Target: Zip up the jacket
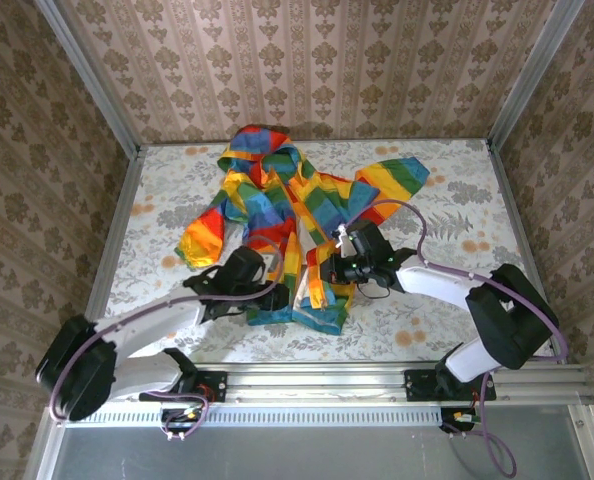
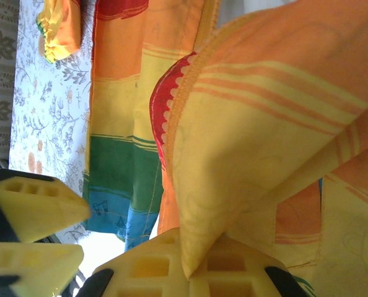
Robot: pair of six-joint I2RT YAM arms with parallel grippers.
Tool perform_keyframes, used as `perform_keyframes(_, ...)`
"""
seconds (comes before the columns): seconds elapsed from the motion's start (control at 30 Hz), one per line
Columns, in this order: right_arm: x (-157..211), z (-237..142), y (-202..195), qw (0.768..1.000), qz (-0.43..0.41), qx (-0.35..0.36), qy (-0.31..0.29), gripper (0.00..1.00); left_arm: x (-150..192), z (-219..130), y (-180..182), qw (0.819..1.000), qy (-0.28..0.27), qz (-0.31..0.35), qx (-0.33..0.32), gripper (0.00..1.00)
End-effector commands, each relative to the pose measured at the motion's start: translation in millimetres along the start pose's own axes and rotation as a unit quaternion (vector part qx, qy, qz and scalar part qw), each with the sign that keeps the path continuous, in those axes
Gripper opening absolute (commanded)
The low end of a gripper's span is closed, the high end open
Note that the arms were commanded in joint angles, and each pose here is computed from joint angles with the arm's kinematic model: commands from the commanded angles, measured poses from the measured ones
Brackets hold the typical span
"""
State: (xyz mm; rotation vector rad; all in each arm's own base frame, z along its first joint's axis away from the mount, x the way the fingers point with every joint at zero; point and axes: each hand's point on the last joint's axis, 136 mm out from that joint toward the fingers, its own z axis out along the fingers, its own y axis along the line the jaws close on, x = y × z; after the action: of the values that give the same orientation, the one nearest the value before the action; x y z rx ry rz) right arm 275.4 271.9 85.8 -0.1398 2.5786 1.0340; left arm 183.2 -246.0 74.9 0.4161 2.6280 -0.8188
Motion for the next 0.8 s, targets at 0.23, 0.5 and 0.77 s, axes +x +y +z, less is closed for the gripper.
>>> perform_keyframes(0.23,6.7,-4.7,-9.8,1.0,0.001,0.019,0.005,0.0,3.6,21.3,-4.4,0.998,0.032,0.049,-0.019,0.42)
perform_keyframes(0.5,6.9,-2.7,-9.9,1.0,0.003,0.019,0.008,0.02,12.7,28.7,2.6,0.996,0.05,0.055,-0.041,0.24)
perform_keyframes(0.77,11.9,-10.5,-7.9,1.0,-0.002,0.014,0.01,0.24,9.8,20.7,10.6,0.998,0.027,0.034,-0.043,0.0)
